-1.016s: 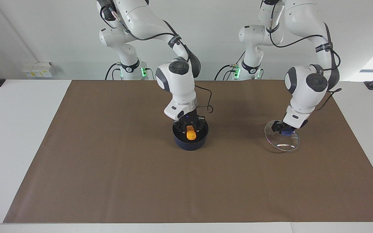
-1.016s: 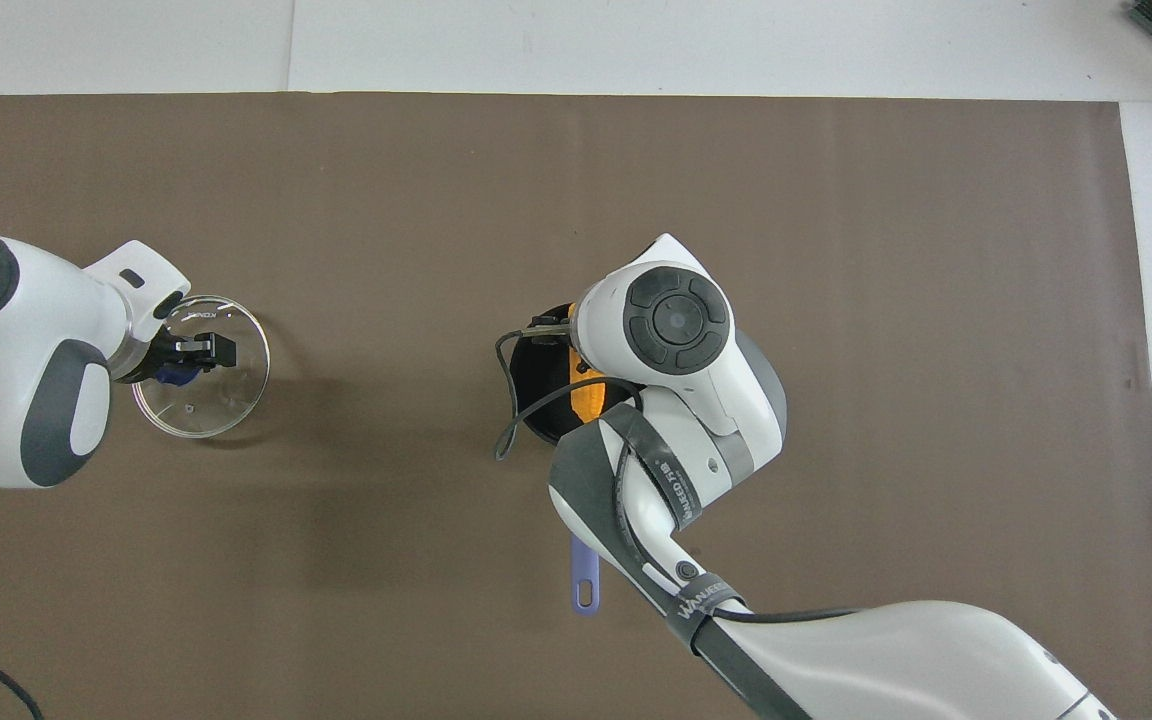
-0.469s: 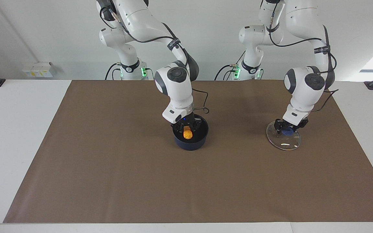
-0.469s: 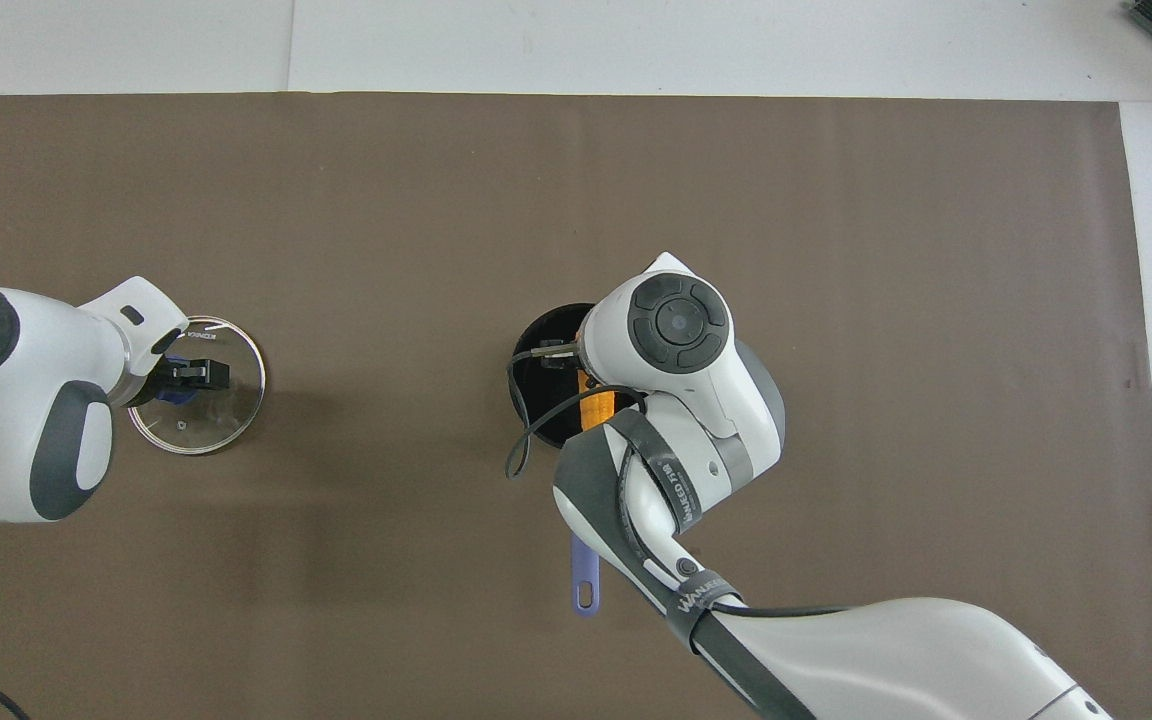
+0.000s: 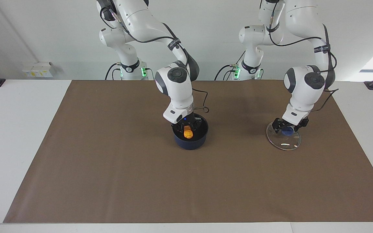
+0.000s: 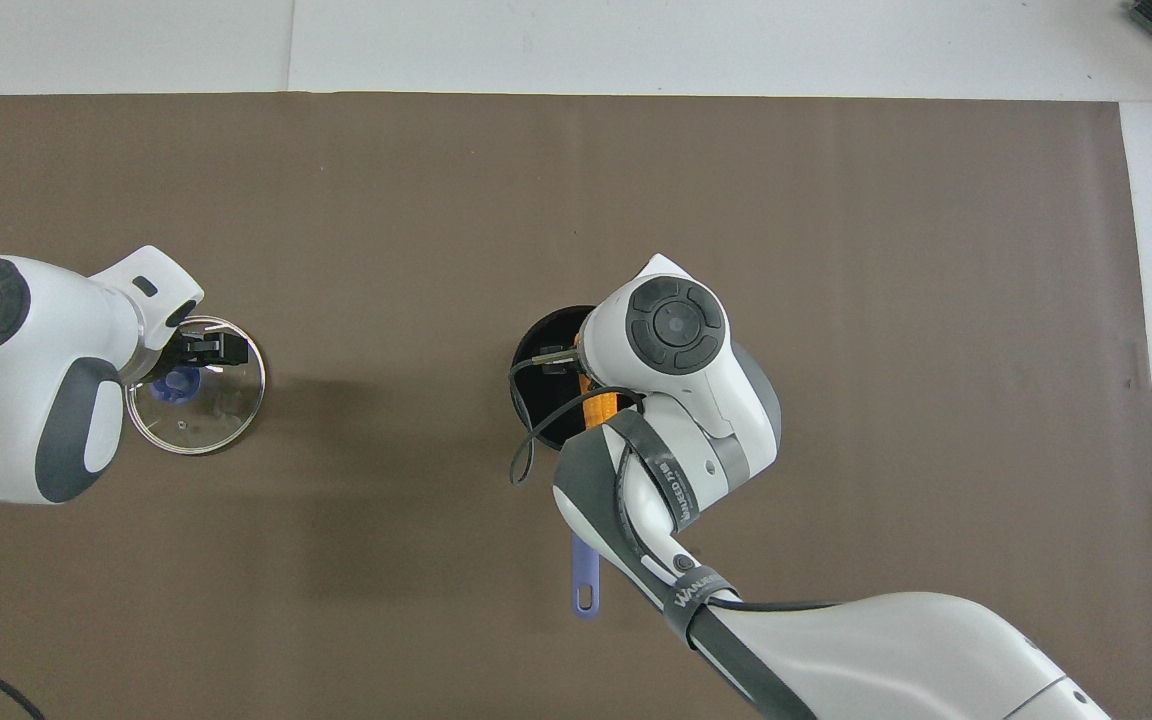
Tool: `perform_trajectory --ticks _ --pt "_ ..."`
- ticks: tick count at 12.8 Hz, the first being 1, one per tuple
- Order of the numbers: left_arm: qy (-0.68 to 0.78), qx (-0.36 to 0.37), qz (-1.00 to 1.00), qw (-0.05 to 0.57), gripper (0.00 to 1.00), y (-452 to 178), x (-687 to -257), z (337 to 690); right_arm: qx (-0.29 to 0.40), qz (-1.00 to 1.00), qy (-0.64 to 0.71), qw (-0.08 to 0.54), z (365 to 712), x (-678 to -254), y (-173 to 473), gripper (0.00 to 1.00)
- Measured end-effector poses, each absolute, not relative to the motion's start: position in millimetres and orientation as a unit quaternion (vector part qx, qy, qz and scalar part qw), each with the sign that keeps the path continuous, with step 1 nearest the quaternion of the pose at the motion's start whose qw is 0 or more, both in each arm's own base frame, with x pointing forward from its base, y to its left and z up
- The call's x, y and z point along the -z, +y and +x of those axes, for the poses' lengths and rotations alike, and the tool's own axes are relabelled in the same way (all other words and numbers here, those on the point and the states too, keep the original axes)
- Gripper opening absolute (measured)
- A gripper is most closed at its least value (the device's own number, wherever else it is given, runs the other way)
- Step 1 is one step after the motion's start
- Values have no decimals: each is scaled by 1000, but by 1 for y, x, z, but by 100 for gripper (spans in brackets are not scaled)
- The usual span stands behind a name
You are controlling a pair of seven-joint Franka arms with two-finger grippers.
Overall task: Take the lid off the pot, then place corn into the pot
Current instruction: 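Release the lid on the table with the left gripper and withdraw it, then lower the corn into the pot and open the right gripper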
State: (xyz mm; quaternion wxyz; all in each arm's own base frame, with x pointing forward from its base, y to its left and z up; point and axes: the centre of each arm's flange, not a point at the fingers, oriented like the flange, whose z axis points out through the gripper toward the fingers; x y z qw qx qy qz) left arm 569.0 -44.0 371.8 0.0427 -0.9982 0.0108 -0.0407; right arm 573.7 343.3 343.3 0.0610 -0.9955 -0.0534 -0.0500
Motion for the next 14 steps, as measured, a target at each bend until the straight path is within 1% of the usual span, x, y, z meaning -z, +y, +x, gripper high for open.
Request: perform_trajectory --ticks 1,3,5,9,11,12,14 --pt "10 43 -998 40 100 -50 -381 572 48 -995 -51 69 576 -344 341 40" --pt "-6 45 -999 13 100 -60 -401 579 48 -995 -49 79 578 -349 343 40" --pt "-12 39 -999 -5 100 -69 -429 584 56 -994 -49 86 578 -350 346 40" --pt "15 5 -1000 -6 100 -75 -491 584 54 -993 -51 89 577 -329 355 40" --pt "18 -7 -1000 -6 100 -73 -518 583 51 -993 -54 87 576 -325 354 40" --pt "18 -11 -1000 -5 100 -71 -529 582 51 -993 -55 87 576 -325 354 45" --pt "19 -21 -1000 -4 100 -64 -549 578 51 -993 -56 87 577 -325 353 69"
